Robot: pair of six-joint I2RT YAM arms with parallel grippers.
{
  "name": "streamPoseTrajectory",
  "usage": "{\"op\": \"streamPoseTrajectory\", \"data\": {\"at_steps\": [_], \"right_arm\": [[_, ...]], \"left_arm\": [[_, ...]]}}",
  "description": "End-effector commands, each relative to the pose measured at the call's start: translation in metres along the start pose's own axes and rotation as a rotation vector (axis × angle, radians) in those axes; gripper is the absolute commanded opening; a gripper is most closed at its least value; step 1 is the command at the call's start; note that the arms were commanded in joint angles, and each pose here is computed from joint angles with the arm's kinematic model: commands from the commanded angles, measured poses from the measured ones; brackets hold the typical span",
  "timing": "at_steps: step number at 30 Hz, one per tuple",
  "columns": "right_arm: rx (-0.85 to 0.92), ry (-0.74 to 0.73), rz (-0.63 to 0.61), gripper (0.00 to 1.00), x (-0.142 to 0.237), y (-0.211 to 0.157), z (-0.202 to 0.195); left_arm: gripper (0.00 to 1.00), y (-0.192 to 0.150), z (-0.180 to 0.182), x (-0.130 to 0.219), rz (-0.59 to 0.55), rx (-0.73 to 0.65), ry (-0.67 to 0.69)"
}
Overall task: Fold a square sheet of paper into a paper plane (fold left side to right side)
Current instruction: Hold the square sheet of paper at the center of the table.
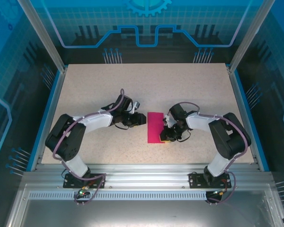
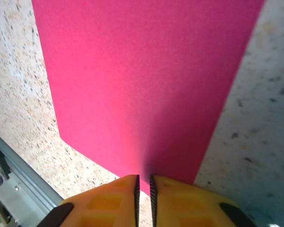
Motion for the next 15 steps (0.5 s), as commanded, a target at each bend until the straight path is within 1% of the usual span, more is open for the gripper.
{"op": "streamPoseTrajectory", "data": {"at_steps": [1, 4, 7, 9, 11, 15], "right_arm": [[0.075, -0.028, -0.062, 0.26, 0.027, 0.002, 0.013], [0.104, -0.028, -0.132, 0.39, 0.054, 0.008, 0.017], [0.087, -0.031, -0.187, 0.46, 0.070, 0.017, 0.009], [0.058, -0.036, -0.199, 0.48, 0.073, 0.021, 0.000], [0.053, -0.033, -0.229, 0.49, 0.080, 0.034, -0.001], [0.039, -0.047, -0.233, 0.49, 0.078, 0.043, -0.005]], "left_arm": [[0.45, -0.020, -0.005, 0.005, 0.048, -0.027, 0.005], [0.44, -0.029, -0.012, 0.003, 0.061, -0.022, -0.008], [0.44, -0.037, -0.018, -0.007, 0.085, -0.024, -0.025], [0.44, -0.041, -0.021, -0.017, 0.103, -0.025, -0.026], [0.44, -0.044, -0.023, -0.028, 0.123, -0.020, -0.032], [0.44, -0.046, -0.018, -0.048, 0.144, -0.013, -0.001]]}}
Point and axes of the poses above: each hand's point on the last joint's axis, 136 mm out from that joint toward the fingers, its own x axis back along the fingers, its own z axis along the line the jaws close on, y = z × x, the point moved 5 cm from there along x, back along the fingers, and after that the axes turned 4 degrees about x, right-handed, at the moved point
